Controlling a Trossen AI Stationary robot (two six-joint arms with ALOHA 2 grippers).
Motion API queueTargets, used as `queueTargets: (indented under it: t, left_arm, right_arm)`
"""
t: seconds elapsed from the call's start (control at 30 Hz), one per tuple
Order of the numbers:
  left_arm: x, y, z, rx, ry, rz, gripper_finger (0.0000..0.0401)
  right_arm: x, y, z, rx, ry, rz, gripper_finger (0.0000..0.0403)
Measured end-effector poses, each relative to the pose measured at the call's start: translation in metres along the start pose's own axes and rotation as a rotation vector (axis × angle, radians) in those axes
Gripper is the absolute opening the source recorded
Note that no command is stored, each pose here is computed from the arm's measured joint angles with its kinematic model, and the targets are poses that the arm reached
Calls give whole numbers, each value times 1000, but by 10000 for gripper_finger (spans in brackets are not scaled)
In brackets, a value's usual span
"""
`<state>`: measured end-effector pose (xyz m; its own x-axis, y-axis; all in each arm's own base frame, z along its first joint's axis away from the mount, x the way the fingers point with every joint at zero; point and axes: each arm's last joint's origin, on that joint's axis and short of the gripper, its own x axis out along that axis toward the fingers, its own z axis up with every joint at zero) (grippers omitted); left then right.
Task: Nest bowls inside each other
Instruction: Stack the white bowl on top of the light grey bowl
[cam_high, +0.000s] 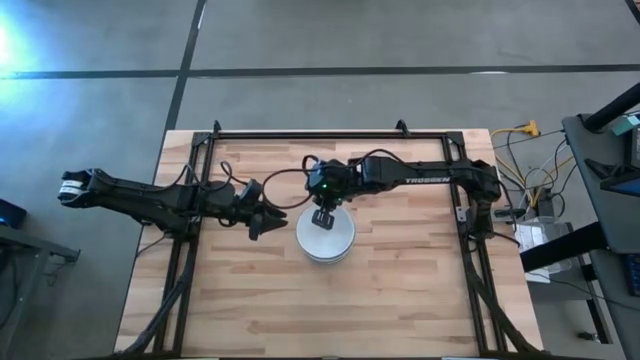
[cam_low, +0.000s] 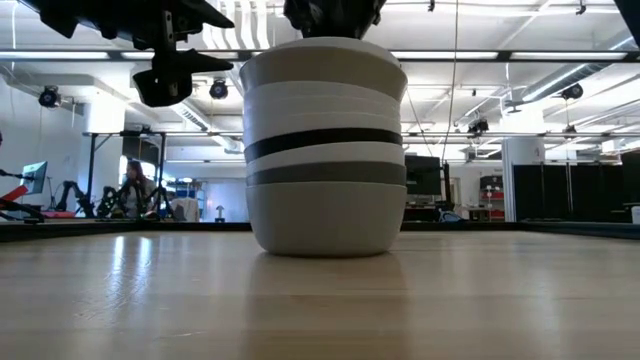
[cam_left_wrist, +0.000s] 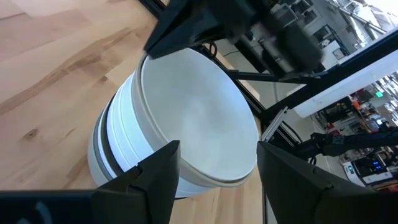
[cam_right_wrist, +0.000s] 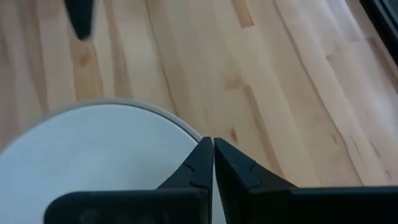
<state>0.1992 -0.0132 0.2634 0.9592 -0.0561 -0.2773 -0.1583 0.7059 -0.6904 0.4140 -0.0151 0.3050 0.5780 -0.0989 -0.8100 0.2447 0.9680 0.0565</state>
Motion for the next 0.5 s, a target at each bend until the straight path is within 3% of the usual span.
queueTargets:
  t: [0.23, 0.5]
  left_arm:
    - [0, 0, 0, 0, 0, -1, 196]
    - [1, 0, 0, 24, -2, -3, 196]
  right_arm:
    - [-32, 3, -2, 17, -18, 18, 8]
    - [-60, 16, -34, 50, 5, 122, 8]
